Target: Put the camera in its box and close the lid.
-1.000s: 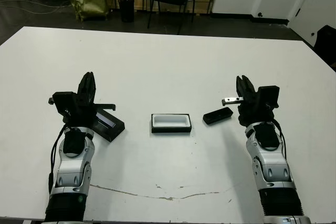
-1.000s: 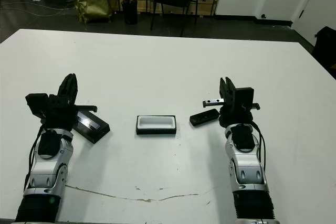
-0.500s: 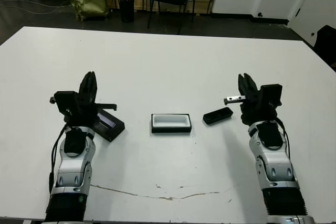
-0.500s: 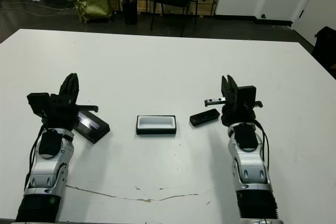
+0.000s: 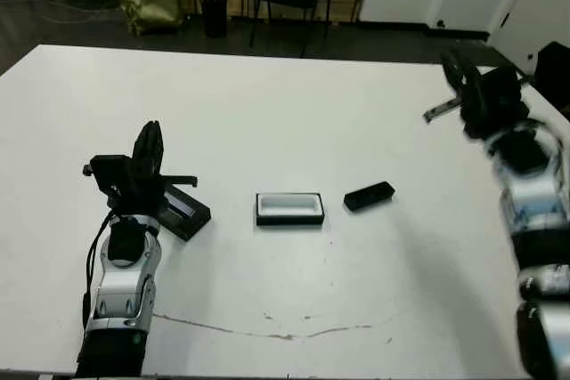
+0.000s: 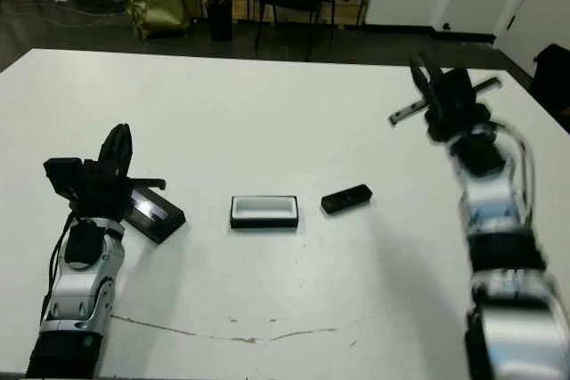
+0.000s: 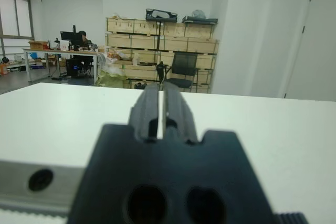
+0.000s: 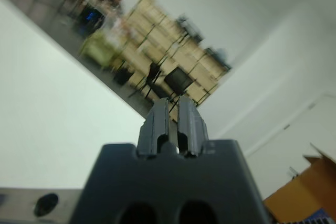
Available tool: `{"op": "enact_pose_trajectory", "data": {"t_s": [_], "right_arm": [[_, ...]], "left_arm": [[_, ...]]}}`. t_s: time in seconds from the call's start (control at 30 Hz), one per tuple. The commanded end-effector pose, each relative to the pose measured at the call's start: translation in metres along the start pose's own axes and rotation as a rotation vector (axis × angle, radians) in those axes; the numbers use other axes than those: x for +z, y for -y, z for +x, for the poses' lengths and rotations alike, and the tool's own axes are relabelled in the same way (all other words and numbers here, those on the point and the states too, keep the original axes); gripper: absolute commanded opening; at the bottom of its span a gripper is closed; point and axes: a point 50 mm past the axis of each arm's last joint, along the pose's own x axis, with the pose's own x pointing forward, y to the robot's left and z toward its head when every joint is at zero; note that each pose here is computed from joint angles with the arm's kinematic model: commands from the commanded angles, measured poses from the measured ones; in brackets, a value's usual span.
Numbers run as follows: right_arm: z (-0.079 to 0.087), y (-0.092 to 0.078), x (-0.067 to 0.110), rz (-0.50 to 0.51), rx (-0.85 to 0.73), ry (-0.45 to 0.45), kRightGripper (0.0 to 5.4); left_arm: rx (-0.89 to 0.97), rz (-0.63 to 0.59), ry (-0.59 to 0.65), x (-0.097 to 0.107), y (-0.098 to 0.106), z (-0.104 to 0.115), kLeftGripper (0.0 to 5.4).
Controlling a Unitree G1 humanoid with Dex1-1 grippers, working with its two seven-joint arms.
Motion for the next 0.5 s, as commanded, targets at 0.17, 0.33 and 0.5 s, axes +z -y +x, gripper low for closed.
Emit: {"op": "enact_pose_trajectory", "data": {"t_s": [0.17, 0.33, 0.5], "right_arm": [[0.015, -0.001, -0.002, -0.140, 0.238, -0.116, 0.00], [0.022, -0.017, -0.003, -0.239, 0.393, -0.159, 0.00], [0.024, -0.036, -0.005, -0.289, 0.526, -0.174, 0.00]], "left_arm": [[0.000, 0.016, -0.027, -0.004, -0.001, 0.000, 0.05], [0.001, 0.007, -0.024, -0.003, -0.002, 0.000, 0.05], [-0.003, 0.012, -0.017, -0.002, -0.001, 0.001, 0.05]]}}
